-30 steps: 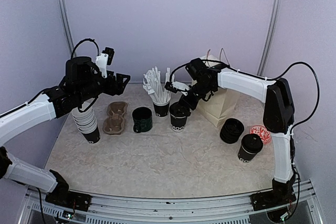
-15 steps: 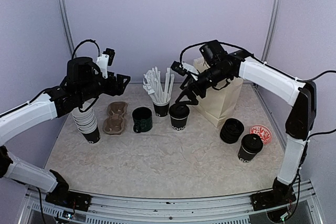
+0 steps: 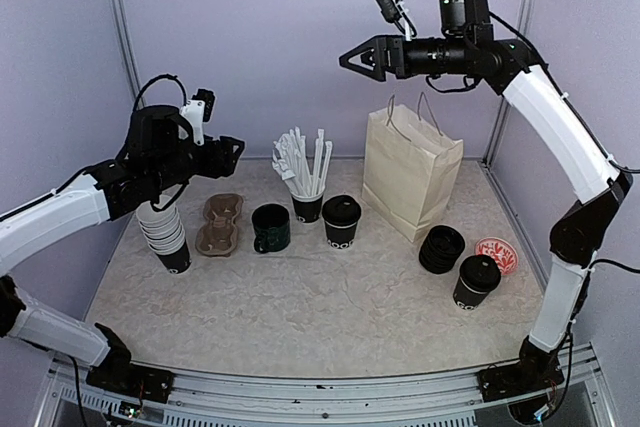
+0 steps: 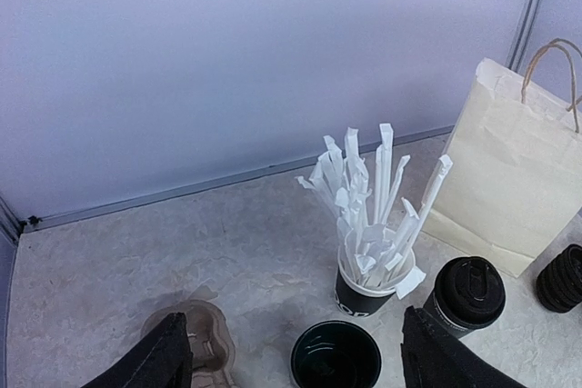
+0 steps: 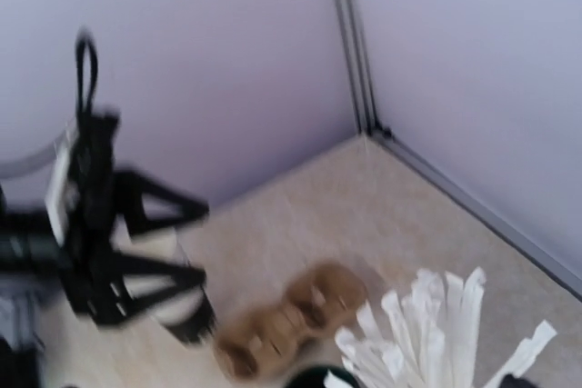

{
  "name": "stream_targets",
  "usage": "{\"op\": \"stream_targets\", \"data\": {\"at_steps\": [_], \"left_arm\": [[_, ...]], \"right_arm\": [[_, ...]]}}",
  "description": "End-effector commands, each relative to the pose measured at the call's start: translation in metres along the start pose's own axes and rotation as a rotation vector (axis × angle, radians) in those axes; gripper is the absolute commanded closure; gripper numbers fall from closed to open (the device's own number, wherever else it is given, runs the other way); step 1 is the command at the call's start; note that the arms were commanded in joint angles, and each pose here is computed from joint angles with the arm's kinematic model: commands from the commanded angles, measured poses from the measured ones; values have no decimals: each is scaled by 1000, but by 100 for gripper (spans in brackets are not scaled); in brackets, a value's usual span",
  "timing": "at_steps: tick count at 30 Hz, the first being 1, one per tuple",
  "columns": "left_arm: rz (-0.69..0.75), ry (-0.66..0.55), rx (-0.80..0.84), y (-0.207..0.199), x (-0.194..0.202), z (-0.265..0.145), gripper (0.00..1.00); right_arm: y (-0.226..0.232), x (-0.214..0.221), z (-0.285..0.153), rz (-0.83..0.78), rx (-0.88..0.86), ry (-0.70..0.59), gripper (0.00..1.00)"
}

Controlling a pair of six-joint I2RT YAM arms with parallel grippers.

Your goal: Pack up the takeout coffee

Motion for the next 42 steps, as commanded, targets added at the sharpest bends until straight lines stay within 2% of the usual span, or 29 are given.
{"op": "stream_targets", "data": {"at_steps": [1,15,20,23,26,30,32,35,42], "left_arm": [[-18,36,-48,-3,1,5,23],[19,83,-28,-32,16,17,23],[60,90,-43,-37,18,14,23],[110,82,-50,-37,15,11,22],[151,74,-106,-29,11,6,20],[178,91,-153,-22,6,0,20],[183,96,-160,-20,8,-4,21],[187,91,-166,-17,11,-10,20],[192,76,-176,-11,14,-18,20]], "right_arm": [[-6,-22,-18,181,-75,-63,3],[-6,-16,-30,279,-213,-65,3],[-20,-11,-39,145,-57,-68,1],[-48,-7,-51,-95,184,-55,1],[-81,4,-69,-327,443,24,2],[-112,25,-101,-436,602,139,19],[-122,37,-115,-441,609,184,22],[-131,60,-127,-409,564,258,21],[-150,112,-110,-259,470,421,19]]}}
Point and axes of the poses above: each gripper's point midway between its finger pads, its own z axis out along the fingers, its own y axis along the line the jaws close on, x = y × z, the point moved 5 cm from there along -z, back along the fingers, and after that the axes turned 4 degrees about -z, right-handed, at the moved point
